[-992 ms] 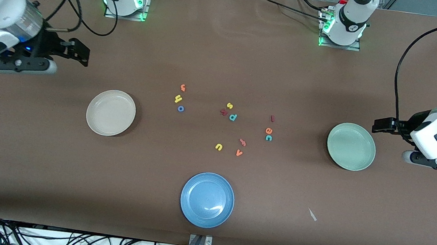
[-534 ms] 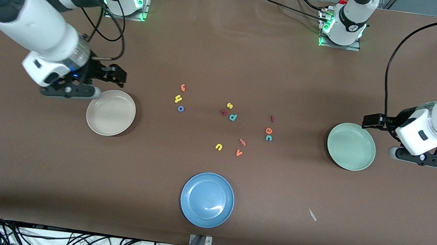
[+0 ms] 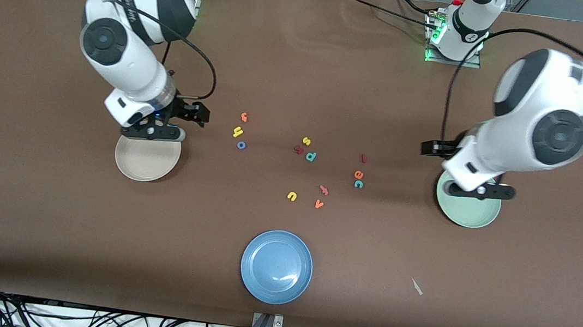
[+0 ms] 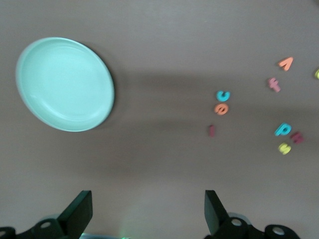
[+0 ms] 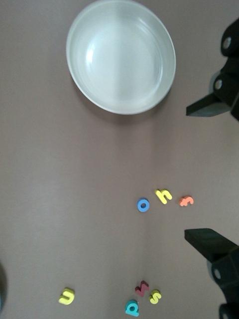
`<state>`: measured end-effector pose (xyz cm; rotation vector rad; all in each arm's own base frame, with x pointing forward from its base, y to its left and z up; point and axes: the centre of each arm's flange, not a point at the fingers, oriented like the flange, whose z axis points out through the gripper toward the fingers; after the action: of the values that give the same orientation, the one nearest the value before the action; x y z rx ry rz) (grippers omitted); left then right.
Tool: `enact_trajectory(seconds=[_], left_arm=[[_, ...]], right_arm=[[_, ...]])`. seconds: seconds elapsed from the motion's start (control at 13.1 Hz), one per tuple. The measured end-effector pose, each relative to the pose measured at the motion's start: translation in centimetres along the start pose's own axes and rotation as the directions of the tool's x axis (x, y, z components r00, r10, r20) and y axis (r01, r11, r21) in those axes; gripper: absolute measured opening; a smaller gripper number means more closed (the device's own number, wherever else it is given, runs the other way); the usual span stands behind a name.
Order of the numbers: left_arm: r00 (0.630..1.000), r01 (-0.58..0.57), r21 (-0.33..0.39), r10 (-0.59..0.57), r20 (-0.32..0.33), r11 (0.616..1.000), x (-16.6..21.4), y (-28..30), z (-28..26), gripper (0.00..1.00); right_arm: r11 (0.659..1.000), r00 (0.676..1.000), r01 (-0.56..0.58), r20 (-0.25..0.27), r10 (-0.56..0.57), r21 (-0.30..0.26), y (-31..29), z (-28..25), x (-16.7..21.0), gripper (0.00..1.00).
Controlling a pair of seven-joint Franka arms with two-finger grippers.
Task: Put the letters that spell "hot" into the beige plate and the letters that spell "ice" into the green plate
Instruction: 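Reach both grippers down to the orange and pink foam letters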
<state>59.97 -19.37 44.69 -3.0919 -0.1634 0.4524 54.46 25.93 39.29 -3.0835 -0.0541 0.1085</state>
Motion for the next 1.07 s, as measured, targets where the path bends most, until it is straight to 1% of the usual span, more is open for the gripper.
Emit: enact_trajectory(seconds=[0.31, 0.46, 0.61, 0.69, 0.76, 0.84, 0.92, 1.07], left_arm=[[0.995, 0.076, -0.04, -0.079, -0.062, 0.996, -1.4, 5.1, 8.2, 0.96], [0.989, 0.097, -0.071, -0.104, -0.106, 0.993, -2.6, 6.1, 12.5, 0.96], [0.981, 0.114, -0.099, -0.128, -0.143, 0.988, -3.9, 6.5, 16.5, 0.96], [0.978, 0.121, -0.113, -0.138, -0.157, 0.986, -4.7, 6.7, 18.2, 0.92], [0.974, 0.126, -0.128, -0.147, -0.172, 0.984, -5.3, 6.9, 19.6, 0.92], [0.97, 0.13, -0.141, -0.155, -0.185, 0.981, -5.7, 7.0, 20.8, 0.88], [0.967, 0.136, -0.154, -0.165, -0.193, 0.979, -5.9, 7.1, 22.0, 0.88], [0.965, 0.145, -0.169, -0.178, -0.195, 0.975, -5.8, 7.3, 23.9, 0.88]], right_arm=[[0.999, 0.999, 0.02, -0.042, -0.019, 0.033, -2.9, 5.2, -2.4, 1.0], [0.998, 0.998, 0.038, -0.046, -0.036, 0.043, -3.6, 7.4, -3.3, 1.0], [0.998, 0.998, 0.051, -0.037, -0.049, 0.048, -4.1, 9.5, -4.0, 1.0], [0.997, 0.998, 0.057, -0.034, -0.056, 0.051, -4.3, 10.6, -4.4, 1.0], [0.997, 0.998, 0.058, -0.038, -0.056, 0.057, -4.5, 11.7, -4.9, 1.0], [0.997, 0.998, 0.048, -0.048, -0.045, 0.063, -4.7, 12.9, -5.4, 1.0], [0.997, 0.997, 0.044, -0.058, -0.04, 0.062, -4.9, 14.0, -6.1, 1.0], [0.998, 0.997, 0.051, -0.059, -0.049, 0.036, -5.4, 15.9, -7.4, 1.0]])
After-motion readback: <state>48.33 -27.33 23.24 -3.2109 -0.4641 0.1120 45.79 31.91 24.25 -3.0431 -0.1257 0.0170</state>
